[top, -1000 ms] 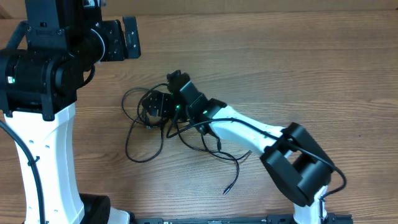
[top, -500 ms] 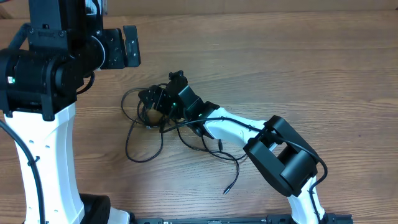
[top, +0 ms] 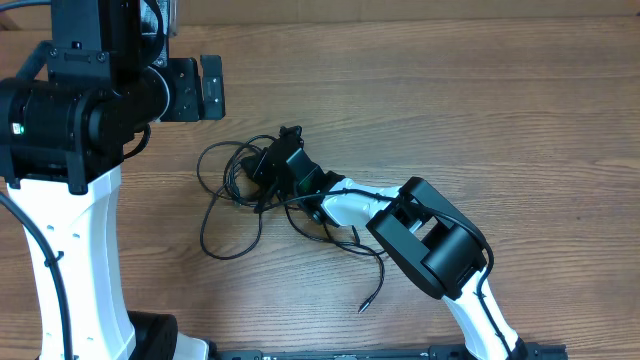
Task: Untangle cables
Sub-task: 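Reach the right gripper into the loosened cables and grasp a strand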
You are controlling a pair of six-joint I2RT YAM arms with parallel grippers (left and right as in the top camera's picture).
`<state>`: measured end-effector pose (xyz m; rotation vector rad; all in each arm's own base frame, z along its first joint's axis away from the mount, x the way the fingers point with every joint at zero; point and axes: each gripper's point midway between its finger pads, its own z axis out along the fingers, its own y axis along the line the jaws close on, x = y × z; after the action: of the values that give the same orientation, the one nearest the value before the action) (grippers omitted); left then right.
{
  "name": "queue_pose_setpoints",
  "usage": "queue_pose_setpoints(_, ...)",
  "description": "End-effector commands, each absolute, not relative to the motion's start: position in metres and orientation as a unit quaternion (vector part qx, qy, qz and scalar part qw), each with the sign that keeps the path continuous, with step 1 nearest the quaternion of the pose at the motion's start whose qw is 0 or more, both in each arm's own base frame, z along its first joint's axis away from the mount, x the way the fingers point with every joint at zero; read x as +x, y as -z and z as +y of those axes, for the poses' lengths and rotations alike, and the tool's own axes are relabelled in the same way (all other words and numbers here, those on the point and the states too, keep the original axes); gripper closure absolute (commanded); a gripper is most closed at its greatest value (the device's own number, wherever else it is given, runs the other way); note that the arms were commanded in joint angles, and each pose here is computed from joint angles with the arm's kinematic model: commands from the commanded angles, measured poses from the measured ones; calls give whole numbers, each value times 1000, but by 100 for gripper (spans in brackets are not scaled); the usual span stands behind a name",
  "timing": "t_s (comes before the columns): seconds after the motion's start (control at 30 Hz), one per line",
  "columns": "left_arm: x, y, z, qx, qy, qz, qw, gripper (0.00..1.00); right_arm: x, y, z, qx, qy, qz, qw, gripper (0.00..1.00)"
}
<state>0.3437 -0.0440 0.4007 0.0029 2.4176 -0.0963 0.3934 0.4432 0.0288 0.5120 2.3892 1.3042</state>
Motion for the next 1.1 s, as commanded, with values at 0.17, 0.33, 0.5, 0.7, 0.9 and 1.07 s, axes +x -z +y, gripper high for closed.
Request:
queue_pose_setpoints(0.17,344,-401,-42,8,28,935,354,0,411,-115,448,110,-577,785,195,96)
queue_pose_setpoints(0.33,347,-398,-44,10,32,936,351,0,426,-146,402,73,-544,809,212,96)
queue_pose_setpoints(0.5,358,-385,-49,28,34,942,334,0,433,-167,339,40,-445,853,269,96)
queue_pose_setpoints(0.7,363,-380,-50,28,34,944,327,0,428,-142,343,49,-399,875,271,33)
queue_pose_setpoints(0.9,363,-380,-50,30,33,944,327,0,416,-107,376,20,-366,884,290,11)
queue_pose_setpoints(1.07,362,-379,-50,30,33,945,323,0,416,-93,402,50,-402,869,285,17)
